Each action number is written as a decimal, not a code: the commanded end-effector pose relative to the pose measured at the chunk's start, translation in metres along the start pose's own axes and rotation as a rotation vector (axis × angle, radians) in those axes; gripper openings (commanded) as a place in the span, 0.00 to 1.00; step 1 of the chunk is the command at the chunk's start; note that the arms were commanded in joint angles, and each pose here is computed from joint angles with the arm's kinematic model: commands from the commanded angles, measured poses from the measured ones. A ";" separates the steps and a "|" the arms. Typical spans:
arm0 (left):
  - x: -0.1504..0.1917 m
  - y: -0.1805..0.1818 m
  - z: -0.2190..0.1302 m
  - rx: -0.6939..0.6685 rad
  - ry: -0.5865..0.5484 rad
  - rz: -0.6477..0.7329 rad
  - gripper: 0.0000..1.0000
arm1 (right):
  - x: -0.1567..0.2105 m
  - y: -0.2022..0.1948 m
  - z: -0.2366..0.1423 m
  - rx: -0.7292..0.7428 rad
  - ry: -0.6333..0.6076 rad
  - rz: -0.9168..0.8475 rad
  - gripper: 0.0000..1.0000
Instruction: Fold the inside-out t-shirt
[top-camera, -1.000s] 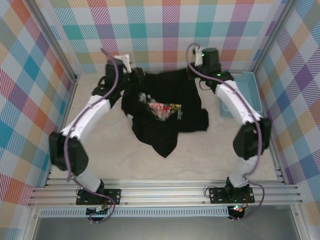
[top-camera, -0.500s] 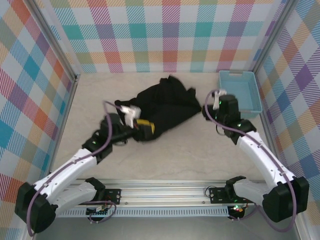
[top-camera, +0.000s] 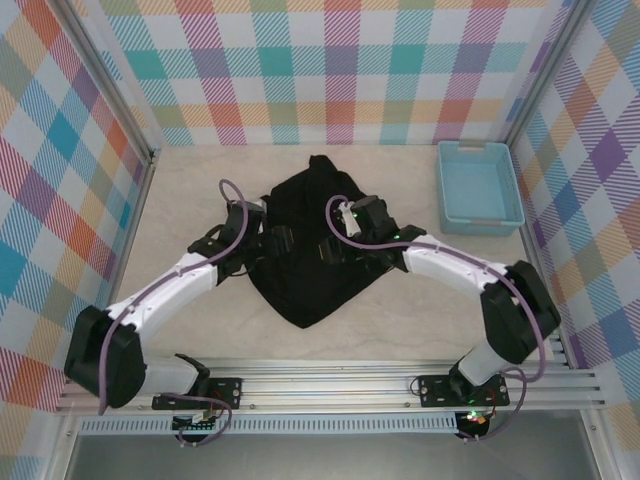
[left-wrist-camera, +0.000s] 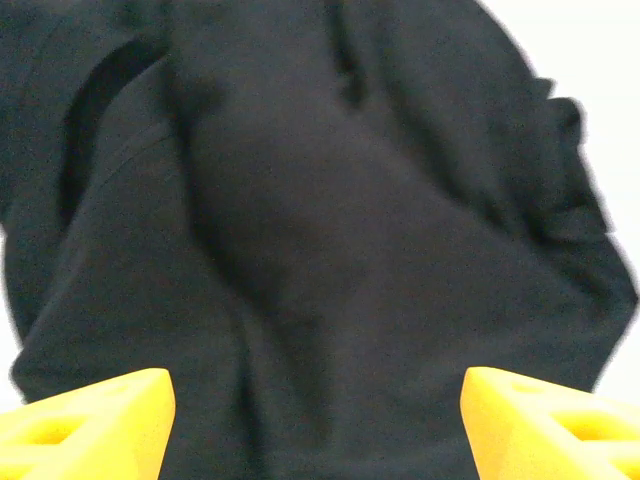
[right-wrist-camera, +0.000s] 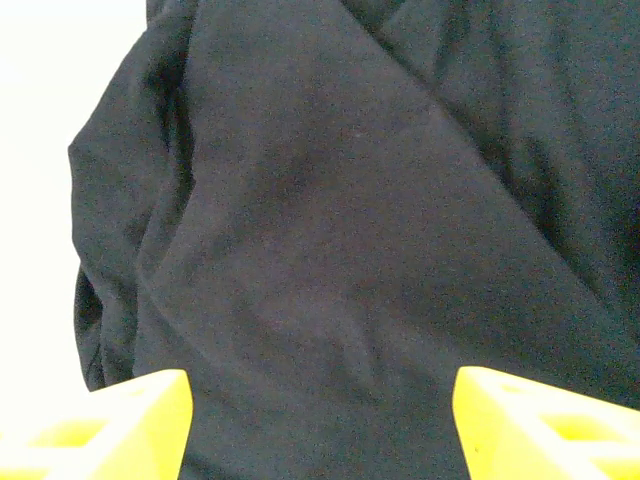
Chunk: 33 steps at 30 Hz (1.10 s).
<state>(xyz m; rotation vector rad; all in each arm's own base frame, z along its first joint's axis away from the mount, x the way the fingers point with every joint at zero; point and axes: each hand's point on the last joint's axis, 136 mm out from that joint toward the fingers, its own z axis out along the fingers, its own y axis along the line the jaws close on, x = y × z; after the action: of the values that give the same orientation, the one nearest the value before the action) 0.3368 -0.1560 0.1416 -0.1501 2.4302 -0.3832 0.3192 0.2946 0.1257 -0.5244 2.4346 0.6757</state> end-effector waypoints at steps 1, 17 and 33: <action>0.010 0.049 0.009 -0.156 0.039 -0.071 0.76 | -0.012 0.023 0.019 -0.096 0.001 0.004 0.73; 0.007 0.066 0.060 -0.064 0.064 -0.177 0.18 | -0.014 0.039 0.122 -0.031 0.060 -0.028 0.13; 0.020 0.039 -0.034 0.172 -0.041 -0.211 0.02 | -0.003 -0.011 -0.038 -0.039 -0.156 0.062 0.00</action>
<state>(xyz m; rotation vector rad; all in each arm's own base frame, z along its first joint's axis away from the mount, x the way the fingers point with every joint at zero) 0.3075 -0.1091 0.1673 -0.3219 2.2348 -0.6386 0.3322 0.2667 0.1709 -0.3784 2.2426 0.7209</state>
